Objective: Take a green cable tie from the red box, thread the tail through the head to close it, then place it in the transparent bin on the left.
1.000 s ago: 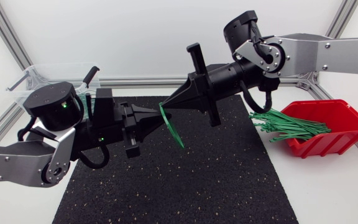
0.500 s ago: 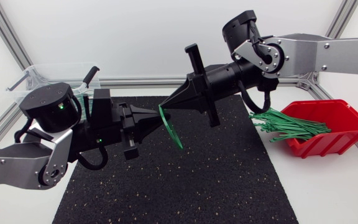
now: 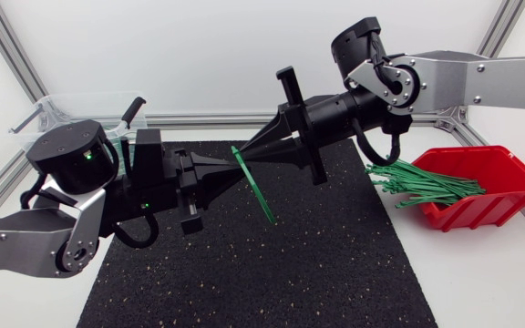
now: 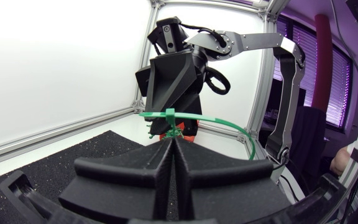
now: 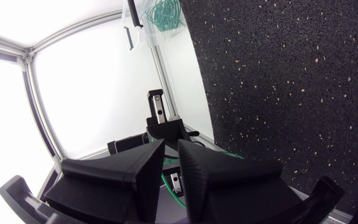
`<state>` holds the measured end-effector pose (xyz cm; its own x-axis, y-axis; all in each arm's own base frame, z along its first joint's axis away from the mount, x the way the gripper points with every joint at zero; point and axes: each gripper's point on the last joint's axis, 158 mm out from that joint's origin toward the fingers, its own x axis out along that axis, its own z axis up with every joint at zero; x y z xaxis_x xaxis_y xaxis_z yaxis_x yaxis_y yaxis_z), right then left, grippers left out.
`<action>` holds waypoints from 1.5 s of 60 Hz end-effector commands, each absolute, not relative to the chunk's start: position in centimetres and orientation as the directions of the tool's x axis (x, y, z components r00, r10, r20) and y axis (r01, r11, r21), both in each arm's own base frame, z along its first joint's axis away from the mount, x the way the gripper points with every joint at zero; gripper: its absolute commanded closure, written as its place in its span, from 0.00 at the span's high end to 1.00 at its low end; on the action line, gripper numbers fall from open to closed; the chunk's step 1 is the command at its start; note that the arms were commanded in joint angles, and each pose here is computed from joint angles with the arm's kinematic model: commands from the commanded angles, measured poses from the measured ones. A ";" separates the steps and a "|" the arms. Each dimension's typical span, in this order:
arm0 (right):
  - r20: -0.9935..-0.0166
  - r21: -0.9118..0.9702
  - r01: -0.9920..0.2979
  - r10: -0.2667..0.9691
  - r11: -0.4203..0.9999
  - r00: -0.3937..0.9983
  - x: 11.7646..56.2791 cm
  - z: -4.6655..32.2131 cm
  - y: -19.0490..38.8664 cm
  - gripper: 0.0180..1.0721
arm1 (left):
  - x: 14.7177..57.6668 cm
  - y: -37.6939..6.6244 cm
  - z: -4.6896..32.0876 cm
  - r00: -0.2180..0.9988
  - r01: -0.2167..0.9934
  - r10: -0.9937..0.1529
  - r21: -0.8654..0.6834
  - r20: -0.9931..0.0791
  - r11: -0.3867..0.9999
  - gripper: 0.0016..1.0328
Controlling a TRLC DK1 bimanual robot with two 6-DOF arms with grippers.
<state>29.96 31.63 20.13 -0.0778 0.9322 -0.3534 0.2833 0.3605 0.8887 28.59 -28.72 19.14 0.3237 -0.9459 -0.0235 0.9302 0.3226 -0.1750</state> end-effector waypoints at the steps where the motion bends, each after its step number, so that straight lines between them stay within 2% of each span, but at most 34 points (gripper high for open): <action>1: -0.354 0.885 0.299 0.933 0.357 -0.065 29.7 20.2 31.2 0.27 | 28.1 -28.7 19.4 0.313 0.939 -0.950 -0.145 -0.012 0.312 0.03; 19: -0.342 0.900 0.274 0.939 0.340 -0.039 30.2 21.0 30.7 0.34 | 28.3 -28.6 19.0 0.313 0.935 -0.949 -0.167 -0.021 0.312 0.03; 53: -0.330 0.903 0.248 0.936 0.351 -0.122 28.6 20.4 33.0 0.33 | 28.1 -28.3 19.3 0.228 0.948 -0.974 -0.227 -0.015 0.225 0.03; 56: -0.331 0.902 0.249 0.935 0.353 -0.127 28.4 20.3 33.1 0.33 | 28.0 -28.4 19.3 0.226 0.948 -0.974 -0.227 -0.015 0.224 0.03; 61: -0.332 0.901 0.249 0.934 0.355 -0.130 28.3 20.2 33.2 0.24 | 28.0 -28.4 19.3 0.226 0.948 -0.974 -0.227 -0.015 0.224 0.03; 90: -0.336 0.898 0.252 0.932 0.361 -0.139 28.0 19.8 33.4 0.23 | 27.8 -28.3 19.6 0.208 0.958 -0.978 -0.200 -0.010 0.206 0.03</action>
